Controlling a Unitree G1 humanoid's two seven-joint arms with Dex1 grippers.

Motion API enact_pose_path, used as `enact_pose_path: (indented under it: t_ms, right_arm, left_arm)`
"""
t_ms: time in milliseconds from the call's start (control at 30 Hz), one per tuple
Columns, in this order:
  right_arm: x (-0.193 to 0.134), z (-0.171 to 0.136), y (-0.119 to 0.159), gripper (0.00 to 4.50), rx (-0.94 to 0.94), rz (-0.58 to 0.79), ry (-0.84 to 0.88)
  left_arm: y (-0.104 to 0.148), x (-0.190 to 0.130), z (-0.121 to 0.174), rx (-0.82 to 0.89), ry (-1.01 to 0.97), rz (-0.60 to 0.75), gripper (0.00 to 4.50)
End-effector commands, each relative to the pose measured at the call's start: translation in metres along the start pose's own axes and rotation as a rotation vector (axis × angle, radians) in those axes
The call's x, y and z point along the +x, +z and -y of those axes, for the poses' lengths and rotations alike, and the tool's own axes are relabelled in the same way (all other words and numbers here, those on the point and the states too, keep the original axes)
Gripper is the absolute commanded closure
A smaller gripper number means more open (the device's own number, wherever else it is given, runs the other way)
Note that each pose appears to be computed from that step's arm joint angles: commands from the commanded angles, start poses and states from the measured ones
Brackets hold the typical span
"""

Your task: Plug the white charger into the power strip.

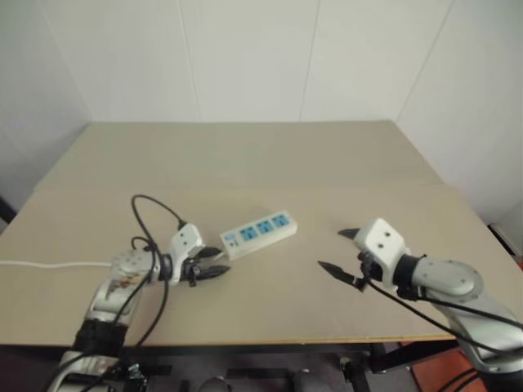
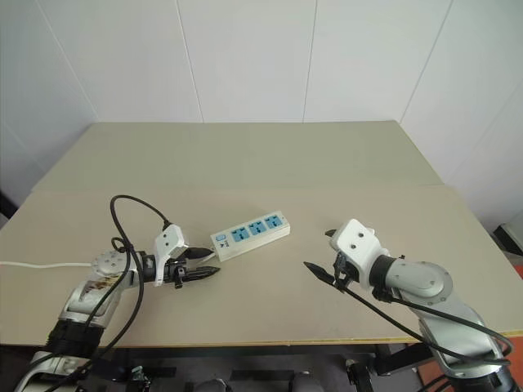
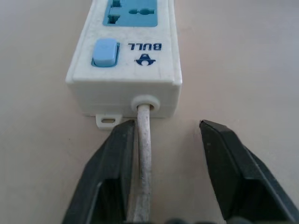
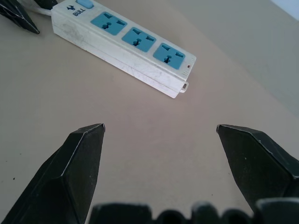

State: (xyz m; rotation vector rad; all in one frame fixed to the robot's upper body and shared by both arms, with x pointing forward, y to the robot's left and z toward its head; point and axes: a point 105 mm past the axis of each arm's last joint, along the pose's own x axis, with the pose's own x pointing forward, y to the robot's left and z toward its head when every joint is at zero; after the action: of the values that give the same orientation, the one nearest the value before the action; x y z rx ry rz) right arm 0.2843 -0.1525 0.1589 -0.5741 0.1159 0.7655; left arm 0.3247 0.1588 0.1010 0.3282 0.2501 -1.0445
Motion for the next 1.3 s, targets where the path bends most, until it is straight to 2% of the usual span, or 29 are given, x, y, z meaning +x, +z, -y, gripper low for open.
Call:
enact_pose_path:
  t_ms: [33,100,133,233,333,400,500,867,1300]
  right_arm:
    - [-0.005,0.004,0.011,0.00,-0.043,0.039,-0.030]
    - [-0.006,0.005,0.010,0.00,-0.039,0.036,-0.039]
    - [-0.006,0.005,0.010,0.00,-0.038,0.035,-0.041]
    - [-0.007,0.004,0.009,0.00,-0.034,0.035,-0.041]
    - [-0.006,0.002,0.010,0.00,-0.036,0.047,-0.029]
    - [-0.005,0.001,0.012,0.00,-0.030,0.057,-0.021]
    - [-0.003,0.000,0.013,0.00,-0.030,0.064,-0.018]
    - [-0.010,0.000,0.009,0.00,-0.020,0.046,-0.069]
    - [-0.011,-0.004,0.007,0.00,-0.003,0.034,-0.101]
  left_arm:
    - [0.024,-0.020,-0.005,0.069,-0.012,0.085,0.66]
    - [0.032,-0.030,-0.004,0.085,-0.040,0.121,0.13]
    - [0.039,-0.035,-0.005,0.093,-0.047,0.157,0.02]
    - [0.048,-0.044,-0.007,0.107,-0.059,0.206,0.02]
    - [0.046,-0.040,-0.017,0.226,0.033,0.224,0.02]
    - [0.048,-0.032,-0.027,0.253,0.115,0.323,0.02]
    - [0.047,-0.021,-0.029,0.189,0.105,0.455,0.02]
    - [0.010,0.009,-0.026,0.096,0.098,0.428,0.02]
    - [-0.008,0.033,-0.025,0.029,0.092,0.359,0.02]
